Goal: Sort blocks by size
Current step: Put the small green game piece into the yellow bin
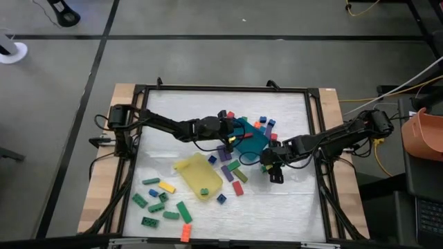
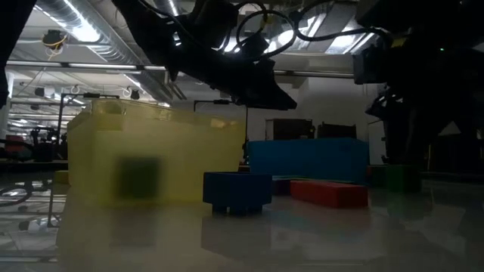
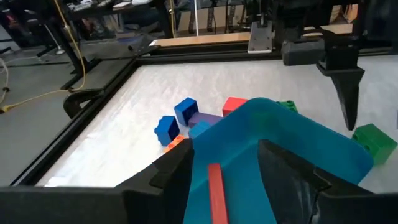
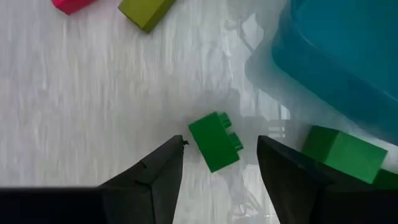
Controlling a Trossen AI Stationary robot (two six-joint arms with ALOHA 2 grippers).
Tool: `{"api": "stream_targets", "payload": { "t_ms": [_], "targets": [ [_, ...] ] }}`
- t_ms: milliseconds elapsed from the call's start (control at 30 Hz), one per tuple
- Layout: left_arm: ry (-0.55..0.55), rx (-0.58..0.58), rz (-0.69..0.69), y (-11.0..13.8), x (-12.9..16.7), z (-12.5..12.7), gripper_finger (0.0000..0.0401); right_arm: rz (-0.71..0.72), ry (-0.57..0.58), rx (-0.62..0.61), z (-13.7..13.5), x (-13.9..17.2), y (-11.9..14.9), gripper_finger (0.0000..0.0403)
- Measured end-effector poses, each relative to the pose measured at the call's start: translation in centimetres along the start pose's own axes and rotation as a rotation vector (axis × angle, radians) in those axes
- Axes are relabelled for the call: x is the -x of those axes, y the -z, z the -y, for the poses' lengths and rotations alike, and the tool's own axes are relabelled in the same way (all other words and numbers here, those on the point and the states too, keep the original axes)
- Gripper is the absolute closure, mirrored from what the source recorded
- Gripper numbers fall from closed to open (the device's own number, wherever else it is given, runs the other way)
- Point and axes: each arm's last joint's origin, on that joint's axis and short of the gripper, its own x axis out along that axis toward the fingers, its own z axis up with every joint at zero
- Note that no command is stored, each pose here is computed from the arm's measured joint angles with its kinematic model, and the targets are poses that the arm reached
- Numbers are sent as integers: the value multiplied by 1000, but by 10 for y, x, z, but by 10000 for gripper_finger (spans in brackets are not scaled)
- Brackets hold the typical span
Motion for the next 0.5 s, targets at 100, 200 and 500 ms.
{"api": "stream_targets", "payload": {
  "t_ms": [100, 200, 500],
  "targets": [
    [0, 0, 0, 0, 0, 0, 233, 0, 0, 0, 0, 0, 0, 196],
    [3, 2, 1, 0, 0, 1, 233, 13, -4, 0, 0, -2, -1, 196],
    [24, -62, 4, -2, 3, 9, 233, -67, 11, 20, 0, -23, 0, 196]
  ]
}}
